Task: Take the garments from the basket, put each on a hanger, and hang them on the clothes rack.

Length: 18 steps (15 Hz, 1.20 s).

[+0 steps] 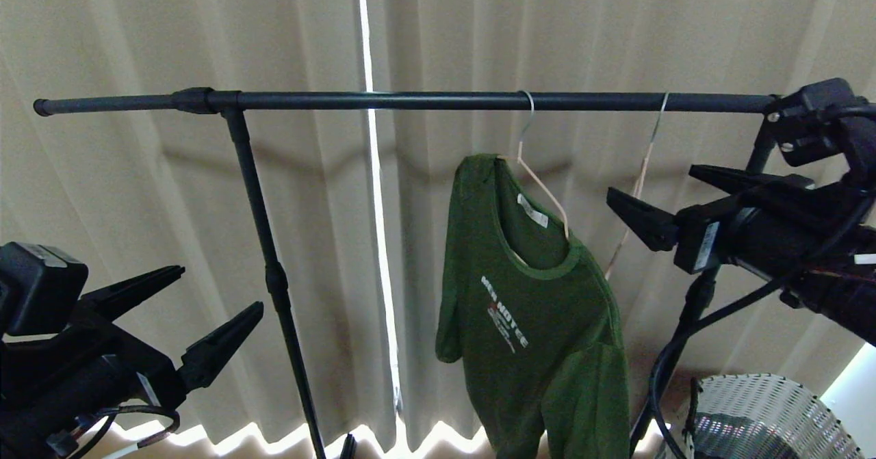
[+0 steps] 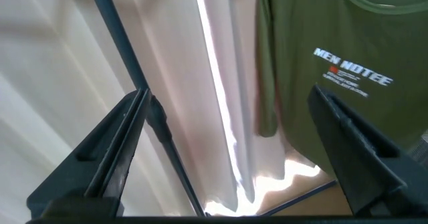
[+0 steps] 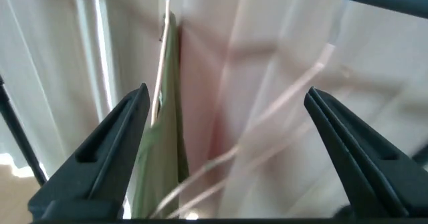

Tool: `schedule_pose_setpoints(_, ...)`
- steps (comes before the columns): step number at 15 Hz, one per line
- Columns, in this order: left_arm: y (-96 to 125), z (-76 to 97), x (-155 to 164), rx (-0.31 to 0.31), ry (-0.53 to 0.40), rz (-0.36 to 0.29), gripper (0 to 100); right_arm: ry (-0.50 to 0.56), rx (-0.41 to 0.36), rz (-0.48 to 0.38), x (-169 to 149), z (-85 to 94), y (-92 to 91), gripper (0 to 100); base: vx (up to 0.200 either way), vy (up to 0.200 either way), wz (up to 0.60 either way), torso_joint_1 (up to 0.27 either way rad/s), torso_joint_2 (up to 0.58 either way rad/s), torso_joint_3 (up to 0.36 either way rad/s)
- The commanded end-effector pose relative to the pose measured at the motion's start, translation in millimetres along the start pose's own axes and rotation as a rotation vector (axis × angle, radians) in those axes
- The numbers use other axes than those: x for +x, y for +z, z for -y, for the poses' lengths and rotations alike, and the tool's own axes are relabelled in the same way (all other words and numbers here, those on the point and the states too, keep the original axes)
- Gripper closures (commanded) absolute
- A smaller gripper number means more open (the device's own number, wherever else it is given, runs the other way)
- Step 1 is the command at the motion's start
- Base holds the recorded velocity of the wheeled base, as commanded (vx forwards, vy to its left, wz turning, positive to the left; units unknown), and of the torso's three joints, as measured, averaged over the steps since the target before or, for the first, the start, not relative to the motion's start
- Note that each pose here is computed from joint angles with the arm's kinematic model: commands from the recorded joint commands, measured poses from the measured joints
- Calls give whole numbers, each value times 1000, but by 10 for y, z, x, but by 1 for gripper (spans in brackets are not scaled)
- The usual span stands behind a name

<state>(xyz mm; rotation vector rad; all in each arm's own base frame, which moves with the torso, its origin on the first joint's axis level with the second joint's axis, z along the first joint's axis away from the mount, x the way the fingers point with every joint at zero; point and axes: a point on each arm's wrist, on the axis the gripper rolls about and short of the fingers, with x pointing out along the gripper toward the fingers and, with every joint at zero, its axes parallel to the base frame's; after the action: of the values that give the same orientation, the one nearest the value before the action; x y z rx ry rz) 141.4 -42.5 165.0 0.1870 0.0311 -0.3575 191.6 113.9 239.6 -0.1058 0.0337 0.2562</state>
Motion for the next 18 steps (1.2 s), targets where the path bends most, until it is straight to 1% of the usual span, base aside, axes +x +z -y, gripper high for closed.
schedule_pose_setpoints(1,-11,2,-32,0,2,2,0,-42,10,40,-310,182,8,0,0,0,0,0,0,0)
schedule_pose_setpoints(2,-21,6,-60,0,4,3,0,-64,3,33,-374,240,-32,0,0,0,0,0,0,0)
schedule_pose_setpoints(4,-50,-47,-144,2,51,5,0,-145,-58,0,-567,410,-194,0,0,0,0,0,0,0)
schedule_pose_setpoints(5,-45,-73,-160,0,73,9,0,-181,-61,-20,-606,471,-246,0,0,0,0,0,0,0)
schedule_pose_setpoints(6,-55,-89,-168,-1,85,5,0,-213,-64,-47,-624,523,-294,0,-200,0,0,-7,2,2)
schedule_pose_setpoints(8,-130,-89,-203,-4,95,-23,0,-276,-72,-133,-671,617,-478,0,-200,0,0,10,0,-7)
schedule_pose_setpoints(10,-159,-82,-227,-5,97,-31,0,-298,-75,-179,-703,642,-624,0,-200,0,0,7,0,7)
schedule_pose_setpoints(12,-151,-76,-260,-8,98,-19,0,-300,-75,-182,-709,645,-635,0,-200,0,0,-7,2,7)
schedule_pose_setpoints(13,-164,-72,-265,-8,95,-24,0,-300,-74,-188,-705,644,-648,0,-200,0,0,2,7,2)
schedule_pose_setpoints(16,-216,-61,-272,-11,92,-48,0,-287,-78,-247,-706,628,-798,0,-200,0,0,2,-2,2)
schedule_pose_setpoints(18,-271,-48,-295,-16,90,-70,0,-243,-77,-270,-752,608,-896,0,-200,0,0,10,5,2)
